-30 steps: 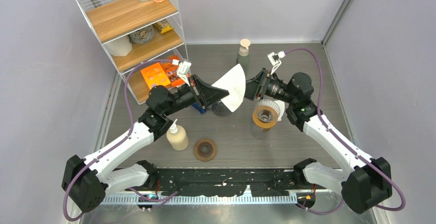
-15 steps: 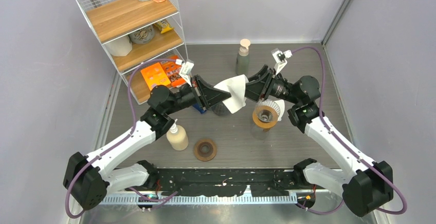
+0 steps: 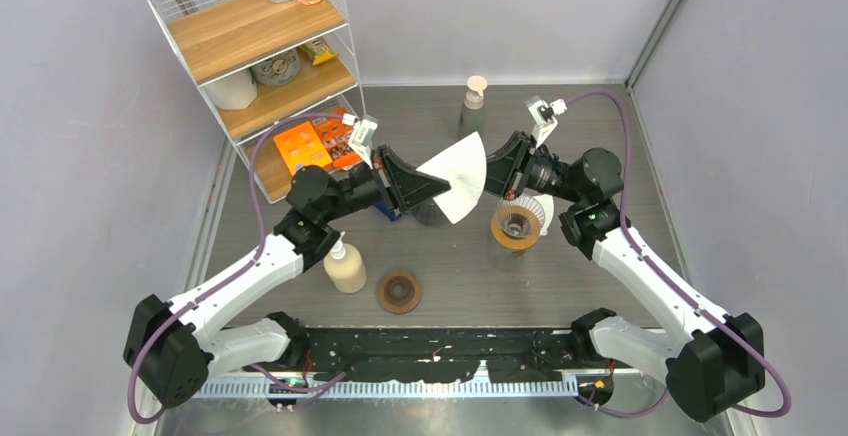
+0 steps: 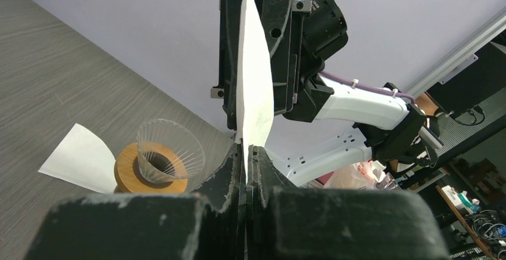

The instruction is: Place the coffee filter in the dripper

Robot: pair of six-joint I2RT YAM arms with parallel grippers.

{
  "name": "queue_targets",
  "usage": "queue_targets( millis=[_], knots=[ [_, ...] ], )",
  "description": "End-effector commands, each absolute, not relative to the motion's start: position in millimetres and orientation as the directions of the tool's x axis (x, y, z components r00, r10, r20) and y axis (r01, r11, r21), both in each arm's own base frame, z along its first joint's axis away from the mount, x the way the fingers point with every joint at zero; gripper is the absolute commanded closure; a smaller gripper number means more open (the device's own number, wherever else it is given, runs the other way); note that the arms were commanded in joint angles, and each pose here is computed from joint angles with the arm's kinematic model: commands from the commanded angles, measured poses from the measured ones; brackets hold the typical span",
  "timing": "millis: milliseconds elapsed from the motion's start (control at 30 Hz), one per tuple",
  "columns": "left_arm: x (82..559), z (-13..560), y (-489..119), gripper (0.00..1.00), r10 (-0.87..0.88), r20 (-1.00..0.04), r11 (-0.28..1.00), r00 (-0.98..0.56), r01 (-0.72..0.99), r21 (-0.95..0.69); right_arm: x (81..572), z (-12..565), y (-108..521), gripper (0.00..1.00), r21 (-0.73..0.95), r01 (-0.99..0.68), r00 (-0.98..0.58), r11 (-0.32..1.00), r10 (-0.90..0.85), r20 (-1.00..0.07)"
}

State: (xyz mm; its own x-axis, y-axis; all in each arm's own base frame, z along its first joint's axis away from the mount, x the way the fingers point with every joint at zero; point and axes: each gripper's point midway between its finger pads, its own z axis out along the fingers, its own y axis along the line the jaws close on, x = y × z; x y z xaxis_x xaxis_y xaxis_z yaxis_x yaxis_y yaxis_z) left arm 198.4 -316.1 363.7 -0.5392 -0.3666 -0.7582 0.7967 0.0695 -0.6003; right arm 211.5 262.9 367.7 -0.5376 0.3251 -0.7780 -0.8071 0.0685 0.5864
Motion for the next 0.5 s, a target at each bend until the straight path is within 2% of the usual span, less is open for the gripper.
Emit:
queue_targets(
  millis=[0, 133, 200, 333, 467],
  knots=[
    [197, 390, -316, 1.00, -0.399, -0.770, 0.034, -0.499, 0.831, -0.556, 198, 386, 261, 0.94, 0.531, -0.847, -0.492, 0.031, 0.332, -0.805],
    [202, 388, -315, 0.97, -0.401, -0.771, 0.065, -0.494, 0.825, -0.562, 202, 384, 259, 0.95, 0.541, -0.838, -0.491, 0.074, 0.331, -0.806],
    [204, 387, -314, 0.90, -0.404, -0.775, 0.082, -0.486, 0.824, -0.560, 204, 383, 258, 0.95, 0.540, -0.836, -0.484, 0.100, 0.329, -0.811],
    [210, 381, -308, 0.68, -0.406, -0.789, 0.153, -0.461, 0.817, -0.556, 212, 378, 253, 0.95, 0.554, -0.809, -0.481, 0.194, 0.324, -0.815],
    [222, 368, -296, 0.29, -0.403, -0.816, 0.288, -0.415, 0.789, -0.543, 232, 361, 242, 0.95, 0.574, -0.728, -0.487, 0.375, 0.307, -0.818]
  ],
)
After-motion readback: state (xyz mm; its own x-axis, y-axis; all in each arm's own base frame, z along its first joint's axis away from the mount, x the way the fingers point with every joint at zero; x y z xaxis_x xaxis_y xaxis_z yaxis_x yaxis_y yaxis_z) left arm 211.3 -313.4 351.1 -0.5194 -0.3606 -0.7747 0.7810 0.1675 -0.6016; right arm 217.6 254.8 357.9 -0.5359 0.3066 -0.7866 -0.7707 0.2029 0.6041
